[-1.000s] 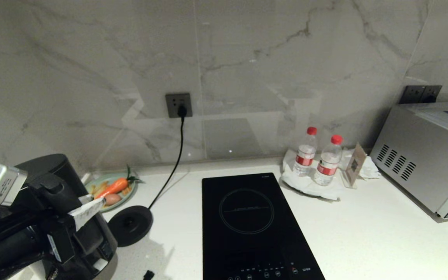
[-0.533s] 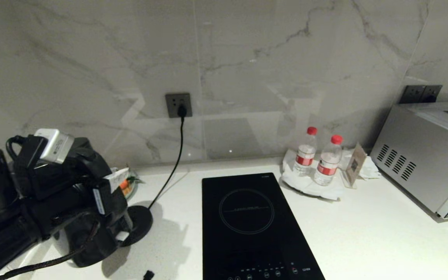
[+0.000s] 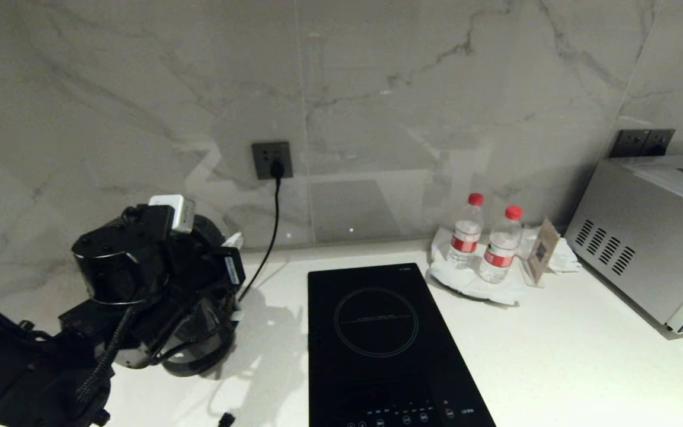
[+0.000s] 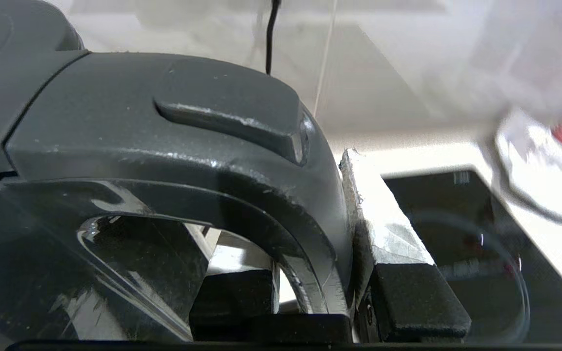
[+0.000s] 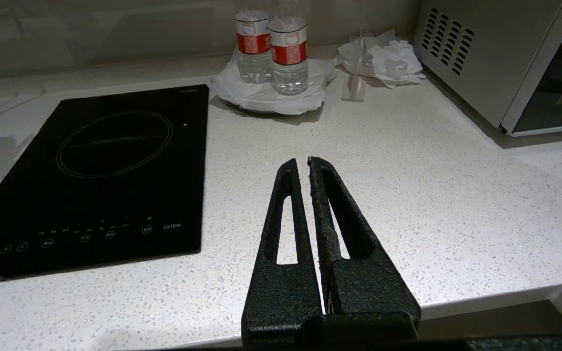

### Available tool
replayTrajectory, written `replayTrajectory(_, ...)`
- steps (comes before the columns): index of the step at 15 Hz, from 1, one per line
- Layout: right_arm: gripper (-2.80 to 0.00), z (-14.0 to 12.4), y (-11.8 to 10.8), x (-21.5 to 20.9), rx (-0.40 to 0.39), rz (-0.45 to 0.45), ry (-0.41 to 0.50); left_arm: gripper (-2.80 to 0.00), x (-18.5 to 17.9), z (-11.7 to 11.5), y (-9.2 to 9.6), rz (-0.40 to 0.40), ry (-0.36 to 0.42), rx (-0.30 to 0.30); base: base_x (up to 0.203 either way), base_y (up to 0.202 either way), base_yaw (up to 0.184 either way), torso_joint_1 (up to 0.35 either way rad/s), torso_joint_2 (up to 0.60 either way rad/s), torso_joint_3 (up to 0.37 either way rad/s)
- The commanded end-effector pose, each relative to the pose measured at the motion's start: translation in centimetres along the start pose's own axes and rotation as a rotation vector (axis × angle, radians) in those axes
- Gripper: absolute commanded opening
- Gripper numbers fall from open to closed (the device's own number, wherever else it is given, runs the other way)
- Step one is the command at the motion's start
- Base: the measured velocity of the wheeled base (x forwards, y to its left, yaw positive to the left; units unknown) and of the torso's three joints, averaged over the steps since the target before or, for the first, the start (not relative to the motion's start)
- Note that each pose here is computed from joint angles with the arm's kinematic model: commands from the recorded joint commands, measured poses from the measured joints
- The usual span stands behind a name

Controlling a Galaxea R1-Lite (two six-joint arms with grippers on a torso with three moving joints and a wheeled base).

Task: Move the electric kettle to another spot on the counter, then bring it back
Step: Place it on the power base

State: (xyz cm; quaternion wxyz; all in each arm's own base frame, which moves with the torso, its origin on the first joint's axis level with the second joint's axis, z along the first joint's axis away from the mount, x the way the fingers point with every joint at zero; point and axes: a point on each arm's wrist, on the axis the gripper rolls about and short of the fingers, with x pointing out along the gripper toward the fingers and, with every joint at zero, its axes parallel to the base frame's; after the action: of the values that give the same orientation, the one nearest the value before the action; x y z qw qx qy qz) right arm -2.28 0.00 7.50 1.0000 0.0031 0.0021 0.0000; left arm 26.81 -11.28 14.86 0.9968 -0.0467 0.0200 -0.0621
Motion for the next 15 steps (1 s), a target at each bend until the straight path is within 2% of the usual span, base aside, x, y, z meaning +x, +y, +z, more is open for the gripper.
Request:
replayTrajectory(1,-2.8,0.0,0.0,0.0,0.0,0.0,0.0,-2.8,3.1,-2.5,-0.3,0.024,0.038,0.007,0.0,0.0,0.0,0.0,0.0,0.0)
replayTrajectory(4,-2.8,0.0,0.0,0.0,0.0,0.0,0.0,-2.8,5.9,-3.7,-0.2,0.06,0.038,0.006,0.0,0.0,0.0,0.0,0.0,0.0)
replayTrajectory(7,-2.8,0.0,0.0,0.0,0.0,0.0,0.0,-2.8,7.4,-5.6,0.7,0.106,0.074,0.021,0.0,0.0,0.0,0.0,0.0,0.0)
replayTrajectory(15,-2.8,0.0,0.0,0.0,0.0,0.0,0.0,-2.8,9.0,-7.3,4.6,0.216,0.115,0.047,0.0,0.0,0.0,0.0,0.0,0.0)
